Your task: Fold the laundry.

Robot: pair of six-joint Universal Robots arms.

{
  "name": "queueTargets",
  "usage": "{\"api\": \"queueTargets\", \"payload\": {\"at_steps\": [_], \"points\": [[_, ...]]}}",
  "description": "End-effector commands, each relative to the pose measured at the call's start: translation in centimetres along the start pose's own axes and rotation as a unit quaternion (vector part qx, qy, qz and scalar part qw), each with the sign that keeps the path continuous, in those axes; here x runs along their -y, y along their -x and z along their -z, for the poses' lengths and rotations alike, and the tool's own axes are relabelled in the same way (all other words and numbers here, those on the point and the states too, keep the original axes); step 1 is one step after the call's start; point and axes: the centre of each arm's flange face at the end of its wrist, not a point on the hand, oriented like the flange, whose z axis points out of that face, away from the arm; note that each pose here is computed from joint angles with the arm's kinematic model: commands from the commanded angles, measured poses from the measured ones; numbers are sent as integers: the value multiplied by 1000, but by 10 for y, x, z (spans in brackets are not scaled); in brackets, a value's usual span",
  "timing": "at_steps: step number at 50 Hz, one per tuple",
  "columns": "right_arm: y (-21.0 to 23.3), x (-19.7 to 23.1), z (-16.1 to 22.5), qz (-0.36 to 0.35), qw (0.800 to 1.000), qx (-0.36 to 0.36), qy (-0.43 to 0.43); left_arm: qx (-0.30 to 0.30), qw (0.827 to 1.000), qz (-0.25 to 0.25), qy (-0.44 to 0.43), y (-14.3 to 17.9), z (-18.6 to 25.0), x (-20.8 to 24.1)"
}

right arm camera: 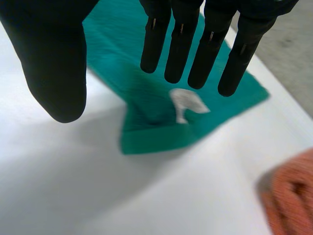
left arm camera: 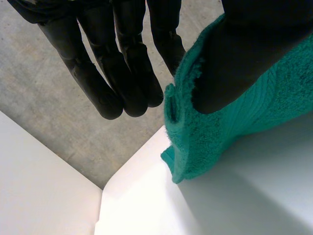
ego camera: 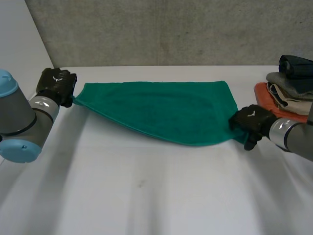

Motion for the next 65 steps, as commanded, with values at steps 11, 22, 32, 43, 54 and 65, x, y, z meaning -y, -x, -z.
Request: {"api": "queueTargets", "payload": {"at_steps": [11,22,32,43,54,65], "points": [[13,-5,-38,-6,1000,-1,-26,8,1000,10,-8,7,-3,7],[12,-3,-52,-7,999,-18,-28,7,1000,9,-10,6,-3,8],[15,-1,-65,0,999,-33,-34,0,1000,10,-4,3,0,10],[-10,24,0,9,998,-57,33,-66,991,-28,109,0,58,15],[5,9,73,132,964,85,214,-258,914,-142,280,-20,149,-5],[-5,14,17,101,982,-33,155,-213,939,-204,179,-41,81,0]]}}
